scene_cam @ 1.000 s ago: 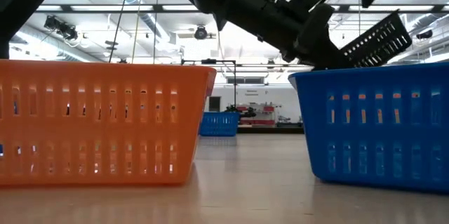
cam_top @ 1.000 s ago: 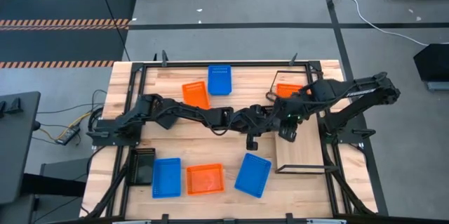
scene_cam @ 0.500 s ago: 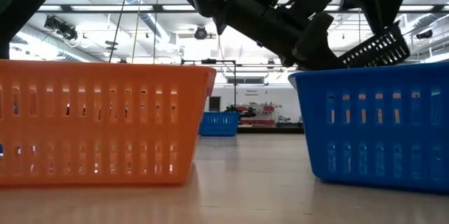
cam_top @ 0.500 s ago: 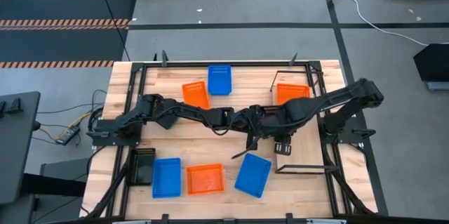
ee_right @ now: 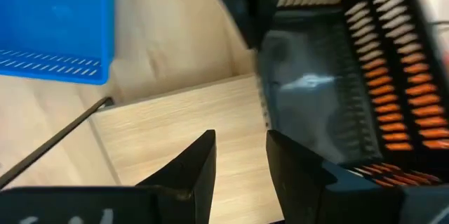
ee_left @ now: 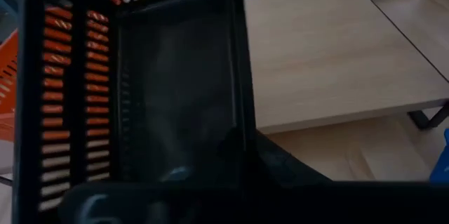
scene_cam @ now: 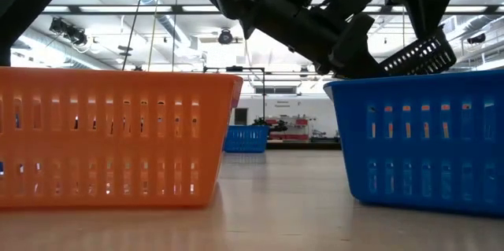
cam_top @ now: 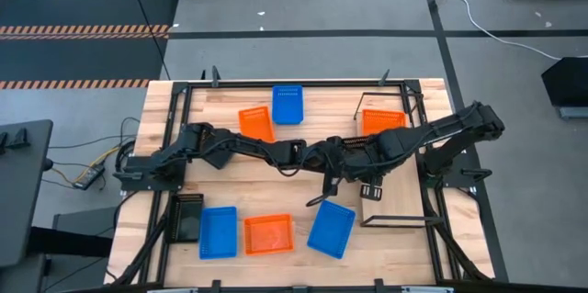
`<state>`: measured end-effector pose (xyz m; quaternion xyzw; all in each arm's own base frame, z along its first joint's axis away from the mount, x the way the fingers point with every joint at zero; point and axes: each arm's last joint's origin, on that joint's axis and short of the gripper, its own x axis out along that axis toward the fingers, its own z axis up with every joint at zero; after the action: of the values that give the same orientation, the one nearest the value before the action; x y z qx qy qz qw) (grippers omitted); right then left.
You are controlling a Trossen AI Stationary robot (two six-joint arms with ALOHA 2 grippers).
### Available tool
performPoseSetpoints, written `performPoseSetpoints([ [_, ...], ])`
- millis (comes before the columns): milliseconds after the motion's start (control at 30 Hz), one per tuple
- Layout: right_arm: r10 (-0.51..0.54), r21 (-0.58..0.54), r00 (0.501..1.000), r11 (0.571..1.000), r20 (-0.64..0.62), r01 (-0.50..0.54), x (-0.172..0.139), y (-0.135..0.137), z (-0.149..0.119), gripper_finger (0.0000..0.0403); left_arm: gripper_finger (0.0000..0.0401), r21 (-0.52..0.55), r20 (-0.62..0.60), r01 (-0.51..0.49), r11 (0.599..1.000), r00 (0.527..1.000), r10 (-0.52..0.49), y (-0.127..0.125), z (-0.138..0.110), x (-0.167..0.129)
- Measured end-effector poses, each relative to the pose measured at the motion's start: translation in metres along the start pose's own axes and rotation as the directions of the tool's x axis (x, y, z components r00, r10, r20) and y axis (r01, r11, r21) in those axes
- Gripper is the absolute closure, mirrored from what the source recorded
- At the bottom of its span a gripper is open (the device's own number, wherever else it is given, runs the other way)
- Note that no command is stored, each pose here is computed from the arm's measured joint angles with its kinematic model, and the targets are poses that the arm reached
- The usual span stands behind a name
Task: Stack baskets on shelf by color
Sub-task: Put the right black bin on the shelf
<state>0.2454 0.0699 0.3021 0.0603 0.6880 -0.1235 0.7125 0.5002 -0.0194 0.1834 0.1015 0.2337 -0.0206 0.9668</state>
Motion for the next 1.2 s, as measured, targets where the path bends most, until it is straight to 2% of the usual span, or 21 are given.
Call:
performPoseSetpoints([
  [267,-0.059,-0.056,0.997,0.997,0.048,0.061,-0.003,0.000,-0.002,0.0269,0.0394,-0.001,0.003,0.002,1.000,1.000,-0.002,0.000,0.001,-0.001],
  [567,-0.048,-0.060,0.995,0.997,0.087,0.053,-0.003,0.002,0.000,0.0269,0.0394,-0.002,0.000,0.003,1.000,1.000,-0.003,0.000,0.001,-0.001],
  [900,-0.037,-0.023,0.997,0.999,0.068,0.039,-0.002,0.005,-0.003,0.0269,0.0391,-0.020,-0.001,0.003,1.000,1.000,-0.003,-0.001,0.001,-0.001],
  [1200,-0.095,-0.021,0.995,0.995,-0.023,0.095,0.025,0.008,-0.015,0.0269,0.0390,-0.015,0.001,0.013,1.000,1.000,-0.013,-0.007,0.002,-0.001],
])
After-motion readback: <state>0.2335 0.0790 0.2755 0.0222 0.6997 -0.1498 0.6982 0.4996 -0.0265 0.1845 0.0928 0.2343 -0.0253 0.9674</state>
